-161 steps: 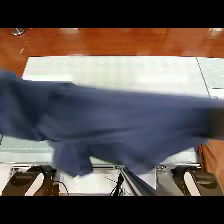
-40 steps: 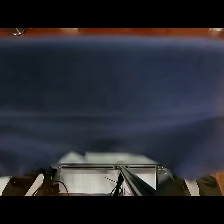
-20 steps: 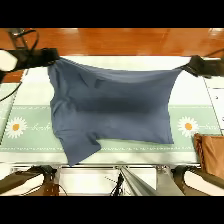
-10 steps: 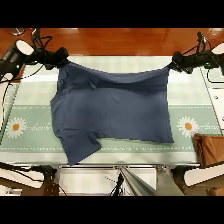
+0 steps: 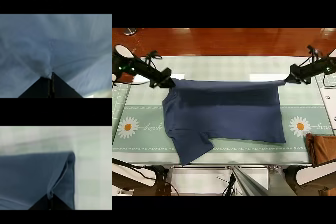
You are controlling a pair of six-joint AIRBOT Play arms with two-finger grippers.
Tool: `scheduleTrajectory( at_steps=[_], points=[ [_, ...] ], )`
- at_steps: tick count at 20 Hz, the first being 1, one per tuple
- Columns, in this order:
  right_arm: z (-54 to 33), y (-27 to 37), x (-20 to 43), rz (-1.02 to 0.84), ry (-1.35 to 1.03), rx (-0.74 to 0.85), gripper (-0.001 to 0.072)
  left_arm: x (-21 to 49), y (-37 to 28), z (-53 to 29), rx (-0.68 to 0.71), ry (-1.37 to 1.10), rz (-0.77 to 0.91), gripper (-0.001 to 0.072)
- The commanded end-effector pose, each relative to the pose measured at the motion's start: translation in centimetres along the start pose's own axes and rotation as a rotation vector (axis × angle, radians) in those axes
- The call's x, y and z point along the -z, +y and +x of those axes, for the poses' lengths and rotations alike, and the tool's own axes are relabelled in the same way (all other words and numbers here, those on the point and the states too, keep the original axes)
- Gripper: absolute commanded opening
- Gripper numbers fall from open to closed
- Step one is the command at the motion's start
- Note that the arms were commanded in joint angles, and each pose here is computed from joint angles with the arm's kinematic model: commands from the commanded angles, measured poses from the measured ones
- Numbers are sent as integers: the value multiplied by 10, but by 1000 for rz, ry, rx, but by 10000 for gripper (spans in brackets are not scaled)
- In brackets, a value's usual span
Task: Fold the shirts.
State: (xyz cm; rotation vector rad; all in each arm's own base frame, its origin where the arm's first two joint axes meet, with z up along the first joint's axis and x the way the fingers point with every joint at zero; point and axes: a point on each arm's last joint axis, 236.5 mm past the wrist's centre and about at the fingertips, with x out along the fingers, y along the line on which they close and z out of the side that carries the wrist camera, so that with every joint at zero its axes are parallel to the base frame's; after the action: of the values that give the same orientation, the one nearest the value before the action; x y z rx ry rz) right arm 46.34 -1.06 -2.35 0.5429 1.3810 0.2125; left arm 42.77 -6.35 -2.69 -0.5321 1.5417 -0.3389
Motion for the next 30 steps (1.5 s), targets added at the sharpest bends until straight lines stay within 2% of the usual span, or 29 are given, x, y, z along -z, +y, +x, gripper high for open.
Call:
scheduleTrajectory(
  at_steps=[1,9,10,11,12,16,20,23,27,30],
  points=[
    [21,-10,37,-8,134,34,20,42,6,23,6,167,20,20],
    [33,-18,48,-15,163,74,25,45,24,19,-17,173,-10,23],
    [33,-18,47,-15,161,74,239,45,24,19,-17,174,-12,155],
    [33,-16,49,-13,169,65,613,47,22,19,-17,185,-10,591],
    [32,-15,53,-15,185,61,618,51,22,19,-17,199,0,704],
    [8,-8,81,-19,277,46,617,78,27,0,-26,282,28,703],
    [-15,11,84,-41,4,45,617,123,45,-14,-25,204,-21,703],
    [-4,18,135,-23,-89,-13,618,177,85,-10,-69,159,-142,703],
    [18,28,201,36,-91,-110,617,190,84,9,49,-85,-319,704],
    [19,37,217,44,-88,-155,617,206,81,30,70,-104,-356,703]
  ],
)
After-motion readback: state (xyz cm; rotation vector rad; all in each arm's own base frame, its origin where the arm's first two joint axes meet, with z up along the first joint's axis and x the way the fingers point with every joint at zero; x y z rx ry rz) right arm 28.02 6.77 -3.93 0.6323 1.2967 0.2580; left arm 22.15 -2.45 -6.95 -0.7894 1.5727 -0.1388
